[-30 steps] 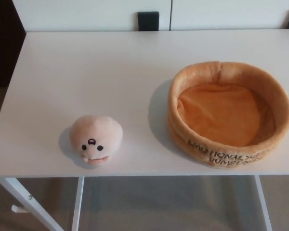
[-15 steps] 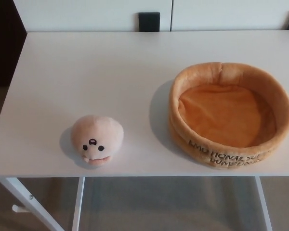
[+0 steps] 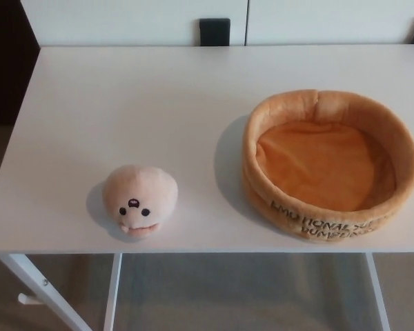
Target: The robot walks towards a table in front, picks a dumpling toy with left hand and puts it in an orange round plate
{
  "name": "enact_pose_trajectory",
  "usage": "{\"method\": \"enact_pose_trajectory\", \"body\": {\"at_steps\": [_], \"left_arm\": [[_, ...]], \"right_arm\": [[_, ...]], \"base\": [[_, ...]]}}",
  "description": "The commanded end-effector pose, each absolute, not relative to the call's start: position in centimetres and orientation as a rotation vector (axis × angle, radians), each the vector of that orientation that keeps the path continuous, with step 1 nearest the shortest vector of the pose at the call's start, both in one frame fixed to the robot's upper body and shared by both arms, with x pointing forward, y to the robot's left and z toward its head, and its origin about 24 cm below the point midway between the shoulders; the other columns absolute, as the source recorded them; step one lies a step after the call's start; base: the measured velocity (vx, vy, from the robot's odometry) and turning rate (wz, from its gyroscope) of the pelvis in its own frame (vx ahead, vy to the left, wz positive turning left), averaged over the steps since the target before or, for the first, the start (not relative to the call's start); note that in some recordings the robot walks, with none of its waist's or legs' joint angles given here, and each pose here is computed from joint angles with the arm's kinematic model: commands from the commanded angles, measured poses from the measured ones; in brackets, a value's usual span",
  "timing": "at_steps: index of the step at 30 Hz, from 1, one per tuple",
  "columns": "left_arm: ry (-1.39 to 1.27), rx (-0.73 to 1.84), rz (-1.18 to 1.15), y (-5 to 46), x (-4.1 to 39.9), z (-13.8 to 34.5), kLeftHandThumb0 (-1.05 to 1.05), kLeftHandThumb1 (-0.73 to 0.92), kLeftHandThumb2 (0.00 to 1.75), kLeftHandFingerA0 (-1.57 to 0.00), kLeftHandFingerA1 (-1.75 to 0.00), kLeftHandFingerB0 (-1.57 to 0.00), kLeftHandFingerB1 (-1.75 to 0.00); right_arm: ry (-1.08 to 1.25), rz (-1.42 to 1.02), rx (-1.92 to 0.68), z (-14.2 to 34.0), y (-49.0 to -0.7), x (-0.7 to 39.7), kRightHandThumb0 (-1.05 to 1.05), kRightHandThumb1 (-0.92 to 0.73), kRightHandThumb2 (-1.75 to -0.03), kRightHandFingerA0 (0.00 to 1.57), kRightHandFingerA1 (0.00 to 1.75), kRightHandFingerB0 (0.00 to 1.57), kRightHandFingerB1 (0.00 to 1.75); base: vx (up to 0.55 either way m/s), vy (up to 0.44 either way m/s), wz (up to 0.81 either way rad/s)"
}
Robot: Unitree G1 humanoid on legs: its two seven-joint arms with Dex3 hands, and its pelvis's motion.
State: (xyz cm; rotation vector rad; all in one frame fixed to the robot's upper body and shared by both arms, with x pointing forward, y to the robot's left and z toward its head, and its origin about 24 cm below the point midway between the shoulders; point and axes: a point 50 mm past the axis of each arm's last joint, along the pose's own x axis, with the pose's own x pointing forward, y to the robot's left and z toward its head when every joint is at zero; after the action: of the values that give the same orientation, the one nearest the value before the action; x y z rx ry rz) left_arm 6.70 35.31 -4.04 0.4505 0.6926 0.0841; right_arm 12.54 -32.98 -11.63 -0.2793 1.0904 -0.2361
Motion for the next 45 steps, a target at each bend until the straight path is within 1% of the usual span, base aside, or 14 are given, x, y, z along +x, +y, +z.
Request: {"method": "enact_pose_trajectory", "body": {"at_steps": [1, 5, 7, 11, 14, 15, 18, 19, 22, 26, 27, 30, 34, 45], "left_arm": [[-0.237, 0.750, -0.206, 30.7, 8.5, 22.0, -0.19, 0.50, 0.55, -0.68, -0.44, -0.25, -0.30], [-0.354, 0.834, -0.213, 29.8, 9.5, 24.8, -0.17, 0.51, 0.55, -0.84, -0.51, -0.25, -0.30], [-0.476, 0.915, -0.231, 28.5, 10.7, 27.0, -0.08, 0.33, 0.81, -0.30, -0.55, -0.12, -0.47], [-0.613, 1.066, -0.267, 25.7, 12.8, 29.9, -0.15, 0.42, 0.53, -0.29, -0.36, -0.25, -0.30], [-0.626, 1.119, -0.277, 24.6, 13.6, 30.5, -0.12, 0.41, 0.53, -0.28, -0.37, -0.24, -0.30], [-0.615, 1.130, -0.290, 24.2, 14.4, 30.4, -0.10, 0.31, 0.83, -0.11, -0.52, -0.09, -0.51], [-0.606, 1.142, -0.302, 23.8, 15.0, 30.4, -0.10, 0.31, 0.83, -0.11, -0.52, -0.09, -0.51], [-0.602, 1.196, -0.310, 23.1, 16.7, 30.2, -0.17, 0.37, 0.52, -0.21, -0.35, -0.15, -0.30], [-0.585, 1.225, -0.315, 22.8, 17.5, 30.1, -0.18, 0.19, 0.76, -0.01, -0.48, -0.01, -0.47], [-0.516, 1.321, -0.344, 22.1, 19.6, 29.6, -0.42, 0.27, 0.76, -0.07, -0.47, 0.00, -0.40], [-0.505, 1.342, -0.352, 21.8, 19.9, 29.5, -0.64, 0.35, 0.54, -0.13, -0.37, -0.08, -0.27], [-0.473, 1.370, -0.360, 21.2, 20.4, 29.4, -0.46, 0.28, 0.76, -0.05, -0.46, 0.00, -0.39], [-0.452, 1.395, -0.373, 20.4, 21.7, 29.1, -0.59, 0.39, 0.53, -0.10, -0.33, -0.09, -0.26], [-0.347, 1.441, -0.411, 18.8, 23.6, 25.7, -0.35, 0.40, 0.56, -0.08, -0.25, -0.07, -0.29]], "right_arm": [[1.097, -0.283, -0.293, -11.3, -33.8, 12.1, -0.24, -0.50, -0.55, 0.84, 0.51, 0.41, 0.34], [1.104, -0.276, -0.299, -11.4, -33.7, 12.1, -0.25, -0.50, -0.56, 0.86, 0.53, 0.40, 0.34], [1.102, -0.280, -0.287, -11.4, -33.7, 12.0, -0.22, -0.49, -0.55, 0.78, 0.47, 0.42, 0.34], [1.101, -0.283, -0.278, -11.5, -33.7, 11.9, -0.24, -0.52, -0.55, 0.77, 0.47, 0.41, 0.34], [1.109, -0.283, -0.286, -11.5, -33.7, 11.8, -0.23, -0.51, -0.55, 0.77, 0.47, 0.41, 0.34], [1.113, -0.281, -0.284, -11.6, -33.6, 11.6, -0.22, -0.51, -0.55, 0.80, 0.49, 0.41, 0.34], [1.115, -0.277, -0.283, -11.7, -33.6, 11.4, -0.22, -0.51, -0.55, 0.80, 0.49, 0.41, 0.34], [1.109, -0.274, -0.287, -11.6, -33.6, 11.6, -0.24, -0.50, -0.56, 0.86, 0.54, 0.40, 0.34], [1.106, -0.272, -0.282, -11.6, -33.5, 11.6, -0.22, -0.51, -0.55, 0.80, 0.50, 0.40, 0.34], [1.109, -0.269, -0.279, -11.7, -33.5, 11.4, -0.21, -0.50, -0.55, 0.77, 0.48, 0.41, 0.34], [1.112, -0.268, -0.280, -11.8, -33.5, 11.3, -0.20, -0.50, -0.55, 0.75, 0.48, 0.42, 0.34], [1.117, -0.269, -0.284, -11.8, -33.5, 11.1, -0.22, -0.50, -0.55, 0.81, 0.51, 0.42, 0.34], [1.095, -0.277, -0.271, -11.5, -33.6, 11.8, -0.23, -0.50, -0.55, 0.82, 0.54, 0.41, 0.34], [1.115, -0.265, -0.293, -11.6, -33.6, 11.8, -0.20, -0.51, -0.56, 0.83, 0.52, 0.40, 0.34]], "base": [[0.00, 0.000, 0.00], [0.00, 0.000, 0.00], [0.00, 0.000, 0.00], [0.00, 0.000, 0.00], [0.00, 0.000, 0.00], [0.00, 0.000, 0.00], [0.00, 0.000, 0.00], [0.00, 0.000, 0.00], [0.00, 0.000, 0.00], [0.00, 0.000, 0.00], [0.00, 0.000, 0.00], [0.00, 0.000, 0.00], [0.00, 0.000, 0.00], [0.00, 0.000, 0.00]]}}
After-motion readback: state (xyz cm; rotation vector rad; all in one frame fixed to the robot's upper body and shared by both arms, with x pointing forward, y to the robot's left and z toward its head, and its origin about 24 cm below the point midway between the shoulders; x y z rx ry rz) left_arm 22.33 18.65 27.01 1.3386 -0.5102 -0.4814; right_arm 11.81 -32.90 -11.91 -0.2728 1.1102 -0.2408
